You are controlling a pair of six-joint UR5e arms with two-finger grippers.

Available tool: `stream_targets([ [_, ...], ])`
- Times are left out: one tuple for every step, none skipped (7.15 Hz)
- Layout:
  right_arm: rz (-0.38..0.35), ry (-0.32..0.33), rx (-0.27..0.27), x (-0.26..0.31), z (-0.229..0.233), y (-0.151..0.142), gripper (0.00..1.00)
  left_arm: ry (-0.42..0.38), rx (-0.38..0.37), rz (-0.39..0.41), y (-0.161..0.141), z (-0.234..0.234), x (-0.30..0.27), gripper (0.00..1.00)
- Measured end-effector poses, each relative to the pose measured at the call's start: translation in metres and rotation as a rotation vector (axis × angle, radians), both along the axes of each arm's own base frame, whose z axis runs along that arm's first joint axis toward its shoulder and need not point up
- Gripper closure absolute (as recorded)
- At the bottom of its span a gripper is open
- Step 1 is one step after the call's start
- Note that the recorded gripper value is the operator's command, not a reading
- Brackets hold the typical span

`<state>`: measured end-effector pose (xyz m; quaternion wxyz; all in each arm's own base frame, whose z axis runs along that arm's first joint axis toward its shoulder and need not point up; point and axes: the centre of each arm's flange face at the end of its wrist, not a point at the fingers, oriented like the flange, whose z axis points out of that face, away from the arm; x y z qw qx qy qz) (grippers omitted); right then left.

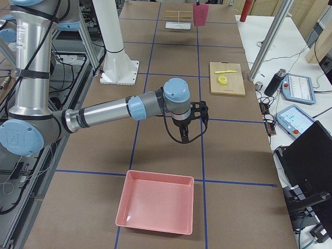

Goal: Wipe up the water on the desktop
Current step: 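Lift the pink cloth with the left gripper while the right arm reaches in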

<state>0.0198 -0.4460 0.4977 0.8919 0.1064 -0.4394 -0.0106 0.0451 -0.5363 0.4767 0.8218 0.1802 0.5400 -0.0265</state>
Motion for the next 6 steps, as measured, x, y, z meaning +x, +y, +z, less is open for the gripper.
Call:
stream_targets([
  [0.033, -0.032, -0.018, -0.028, -0.013, -0.004, 0.01, 0.024, -0.015, -0.009, -0.009, -0.018, 0.007, 1.0],
  [0.076, -0.053, -0.039, -0.062, -0.03, -0.01, 0.01, 0.04, -0.025, -0.008, -0.014, -0.031, 0.016, 1.0],
  [0.125, -0.068, -0.062, -0.103, -0.053, -0.02, 0.01, 0.056, -0.032, -0.003, -0.019, -0.044, 0.026, 1.0],
  [0.17, -0.092, -0.08, -0.152, -0.086, -0.031, 0.01, 0.079, -0.048, 0.002, -0.021, -0.061, 0.039, 1.0],
  [0.202, -0.131, -0.094, -0.197, -0.122, -0.037, 0.01, 0.108, -0.07, 0.009, -0.021, -0.081, 0.055, 1.0],
  [0.222, -0.18, -0.109, -0.235, -0.158, -0.039, 0.01, 0.142, -0.097, 0.018, -0.021, -0.105, 0.072, 1.0],
])
